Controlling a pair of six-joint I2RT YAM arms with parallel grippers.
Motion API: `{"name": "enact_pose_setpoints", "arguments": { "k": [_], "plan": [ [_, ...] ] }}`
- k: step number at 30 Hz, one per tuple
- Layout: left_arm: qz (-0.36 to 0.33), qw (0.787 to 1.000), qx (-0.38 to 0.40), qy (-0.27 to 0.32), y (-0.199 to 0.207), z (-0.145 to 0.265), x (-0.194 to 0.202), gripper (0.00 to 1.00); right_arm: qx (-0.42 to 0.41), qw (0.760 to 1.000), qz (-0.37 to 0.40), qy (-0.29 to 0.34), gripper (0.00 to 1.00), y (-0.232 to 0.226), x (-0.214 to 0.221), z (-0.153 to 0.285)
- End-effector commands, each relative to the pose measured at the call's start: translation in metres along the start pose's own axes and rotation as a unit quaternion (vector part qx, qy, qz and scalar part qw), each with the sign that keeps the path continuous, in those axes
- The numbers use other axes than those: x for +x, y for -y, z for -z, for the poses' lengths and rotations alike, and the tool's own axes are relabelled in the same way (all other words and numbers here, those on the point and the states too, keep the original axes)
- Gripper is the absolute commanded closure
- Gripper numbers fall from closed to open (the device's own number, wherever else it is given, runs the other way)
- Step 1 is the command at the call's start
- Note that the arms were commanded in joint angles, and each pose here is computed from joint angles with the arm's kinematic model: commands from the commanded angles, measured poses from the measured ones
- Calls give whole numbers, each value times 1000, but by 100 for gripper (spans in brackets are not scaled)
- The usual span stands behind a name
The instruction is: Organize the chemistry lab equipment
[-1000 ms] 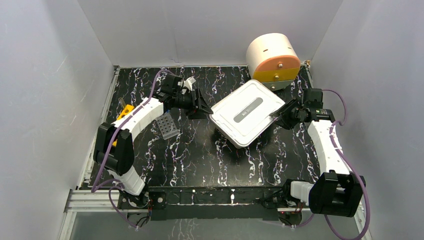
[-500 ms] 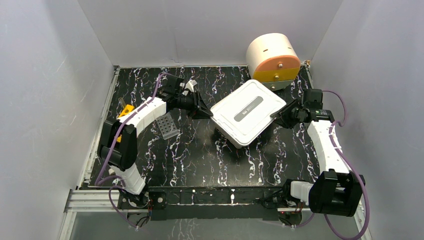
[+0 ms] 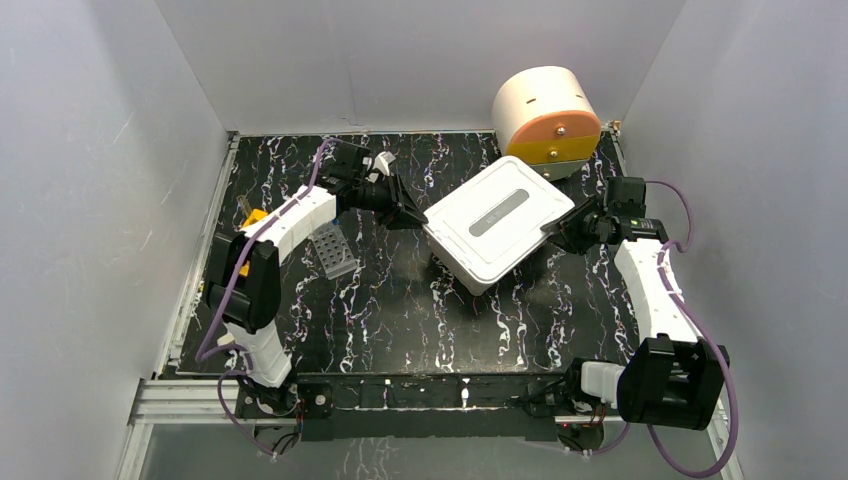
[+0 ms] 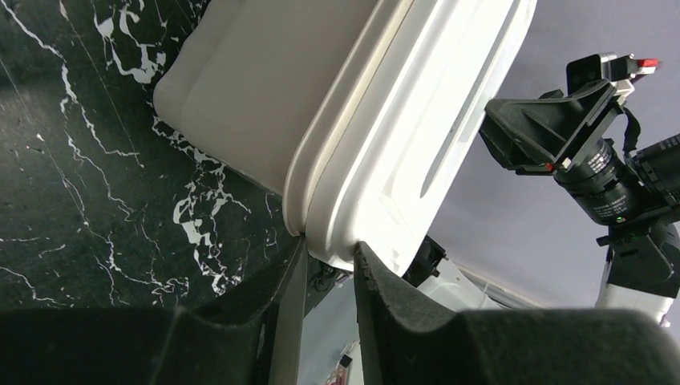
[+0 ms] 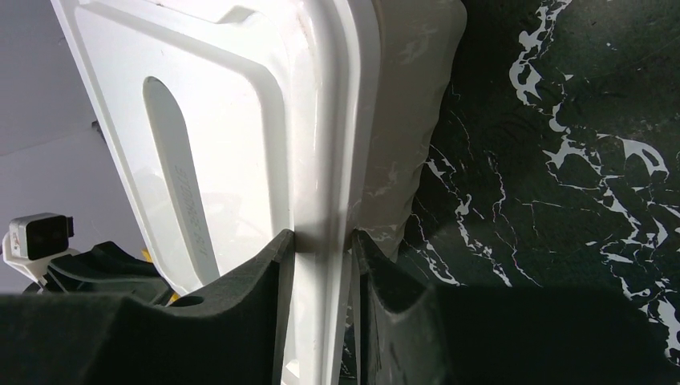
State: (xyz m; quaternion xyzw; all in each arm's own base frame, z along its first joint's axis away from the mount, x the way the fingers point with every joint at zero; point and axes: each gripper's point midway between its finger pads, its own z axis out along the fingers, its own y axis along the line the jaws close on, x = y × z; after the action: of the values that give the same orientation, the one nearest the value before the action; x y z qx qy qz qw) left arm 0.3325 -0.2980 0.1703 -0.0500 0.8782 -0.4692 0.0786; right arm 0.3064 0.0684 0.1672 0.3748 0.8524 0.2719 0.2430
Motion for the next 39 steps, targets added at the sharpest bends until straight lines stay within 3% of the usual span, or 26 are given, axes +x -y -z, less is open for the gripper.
{"name": "enact_pose_setpoints", "arguments": {
  "k": [1,19,34,39],
  "plan": [
    [-20,1000,-13,11,6,0,-11,76,-35,999,11,0,63,-17,-3,1],
    [-32,996,-83,25,-20,3,-16,57,-31,999,33,-25,53,-16,-1,-8],
    [-13,990,-141,13,-54,-2,-10,46,79,994,71,-28,47,32,-4,-28],
    [-43,988,-142,31,-40,6,-24,41,47,991,122,-3,43,2,-20,-17]
  ]
}}
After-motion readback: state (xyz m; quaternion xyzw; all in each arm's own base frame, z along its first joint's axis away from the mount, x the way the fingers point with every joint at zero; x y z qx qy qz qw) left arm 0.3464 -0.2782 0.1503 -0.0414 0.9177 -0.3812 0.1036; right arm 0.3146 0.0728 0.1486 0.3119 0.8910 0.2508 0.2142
